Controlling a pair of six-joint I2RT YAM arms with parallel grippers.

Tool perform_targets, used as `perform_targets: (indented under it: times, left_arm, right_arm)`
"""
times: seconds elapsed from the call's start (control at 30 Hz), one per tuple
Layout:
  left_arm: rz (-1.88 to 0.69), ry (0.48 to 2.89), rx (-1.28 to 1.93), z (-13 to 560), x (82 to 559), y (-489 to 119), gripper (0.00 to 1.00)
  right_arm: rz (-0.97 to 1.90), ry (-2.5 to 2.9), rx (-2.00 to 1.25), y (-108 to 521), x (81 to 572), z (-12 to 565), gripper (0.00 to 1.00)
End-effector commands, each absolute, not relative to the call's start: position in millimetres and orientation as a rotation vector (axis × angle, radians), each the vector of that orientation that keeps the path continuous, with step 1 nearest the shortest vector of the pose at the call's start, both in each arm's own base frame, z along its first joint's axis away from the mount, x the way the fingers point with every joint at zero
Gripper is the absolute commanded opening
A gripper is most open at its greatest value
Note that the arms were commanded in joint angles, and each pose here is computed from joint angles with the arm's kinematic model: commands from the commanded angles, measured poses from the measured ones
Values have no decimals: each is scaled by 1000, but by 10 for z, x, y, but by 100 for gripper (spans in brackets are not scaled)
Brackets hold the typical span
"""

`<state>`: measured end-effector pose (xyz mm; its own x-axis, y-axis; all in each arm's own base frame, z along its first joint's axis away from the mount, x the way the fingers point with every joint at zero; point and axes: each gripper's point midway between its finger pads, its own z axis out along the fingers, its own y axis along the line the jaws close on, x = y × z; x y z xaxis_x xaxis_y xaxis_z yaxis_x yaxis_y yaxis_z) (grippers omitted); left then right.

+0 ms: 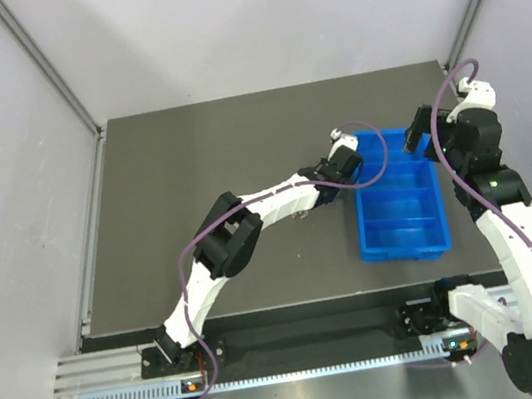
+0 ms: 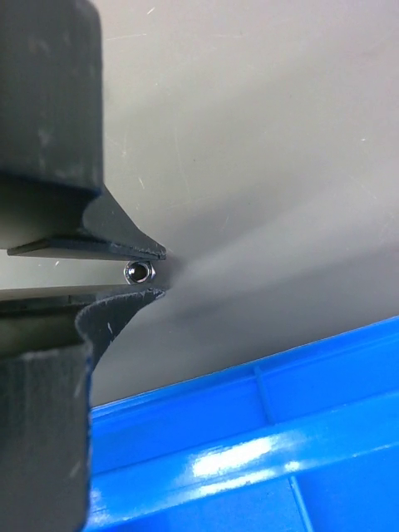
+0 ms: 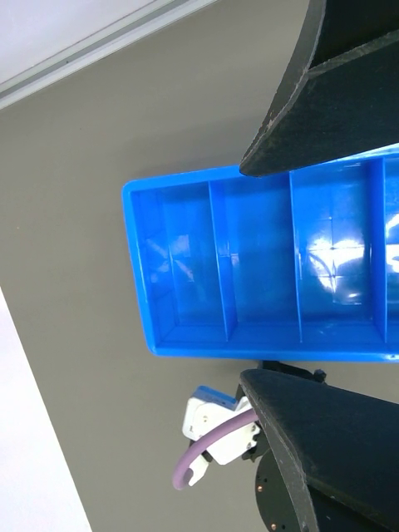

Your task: Sort the screws and nuts into containers

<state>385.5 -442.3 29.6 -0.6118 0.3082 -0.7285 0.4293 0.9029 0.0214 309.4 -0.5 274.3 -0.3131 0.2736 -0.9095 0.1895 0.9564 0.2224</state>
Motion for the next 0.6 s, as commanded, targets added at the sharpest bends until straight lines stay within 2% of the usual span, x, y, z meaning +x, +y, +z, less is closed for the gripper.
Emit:
perform_targets:
  times: [0.0,0.07,0.2,0.3,0.37,0.47,0.57]
  left_arm:
    - [-122,2326,541,91,3789,-4315,14]
    - [-120,2322,530,133,3785,-4306,14]
    - [-93,2320,502,125,3776,-4235,5]
    - [-96,2314,484,189,3785,-4230,4]
    - [-111,2307,480,262,3781,-4239,11]
    - [-115,2304,486,304,3773,-4232,29]
    - [-100,2317,477,271,3757,-4201,31]
  right_arm:
    - [89,1856,342,-2,3115,2905,100]
    - [90,1855,343,-2,3111,2906,100]
    - [94,1864,346,6,3115,2869,100]
    - [100,1868,350,14,3122,2860,100]
    - [98,1872,354,7,3126,2848,100]
    - [105,1874,353,21,3130,2840,100]
    - [108,1877,356,23,3133,2828,99]
